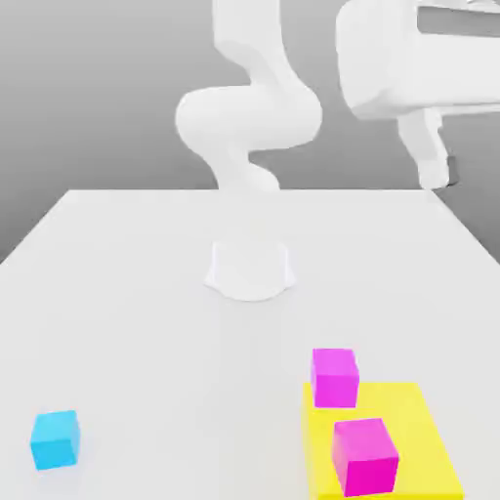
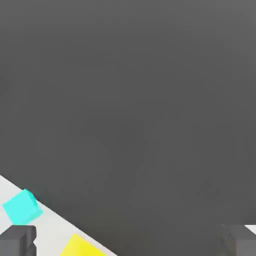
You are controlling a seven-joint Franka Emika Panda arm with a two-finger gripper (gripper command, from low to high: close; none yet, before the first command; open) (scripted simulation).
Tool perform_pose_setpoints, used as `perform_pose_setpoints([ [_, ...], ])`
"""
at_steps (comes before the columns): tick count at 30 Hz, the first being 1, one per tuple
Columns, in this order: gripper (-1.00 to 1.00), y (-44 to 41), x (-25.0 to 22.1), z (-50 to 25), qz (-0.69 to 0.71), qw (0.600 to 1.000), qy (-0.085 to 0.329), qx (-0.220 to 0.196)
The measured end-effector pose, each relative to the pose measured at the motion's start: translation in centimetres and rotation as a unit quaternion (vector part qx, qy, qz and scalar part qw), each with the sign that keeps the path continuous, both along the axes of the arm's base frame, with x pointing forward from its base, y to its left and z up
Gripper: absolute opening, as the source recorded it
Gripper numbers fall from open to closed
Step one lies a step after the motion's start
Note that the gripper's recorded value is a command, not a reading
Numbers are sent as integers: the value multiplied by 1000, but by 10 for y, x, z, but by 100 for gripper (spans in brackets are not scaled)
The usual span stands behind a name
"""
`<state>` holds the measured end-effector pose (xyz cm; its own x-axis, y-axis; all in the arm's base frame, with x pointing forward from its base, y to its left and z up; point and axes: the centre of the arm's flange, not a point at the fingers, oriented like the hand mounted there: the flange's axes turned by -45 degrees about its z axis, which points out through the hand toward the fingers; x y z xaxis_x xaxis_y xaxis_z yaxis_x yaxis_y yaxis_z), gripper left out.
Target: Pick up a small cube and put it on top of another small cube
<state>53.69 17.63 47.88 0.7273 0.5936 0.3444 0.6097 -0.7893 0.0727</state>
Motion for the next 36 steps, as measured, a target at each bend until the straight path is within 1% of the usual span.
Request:
perform_pose_setpoints([
  [8,0,80,16,-129,124,989,66,-54],
  [16,0,150,-7,-269,251,953,126,-113],
  [20,0,157,-11,-338,265,948,132,-120],
  [21,-100,157,-11,-347,266,947,132,-120],
  [28,-100,157,-11,-345,266,947,133,-120],
  [32,-100,152,-10,-289,264,948,133,-120],
  [36,-100,93,-1,-241,239,954,135,-120],
])
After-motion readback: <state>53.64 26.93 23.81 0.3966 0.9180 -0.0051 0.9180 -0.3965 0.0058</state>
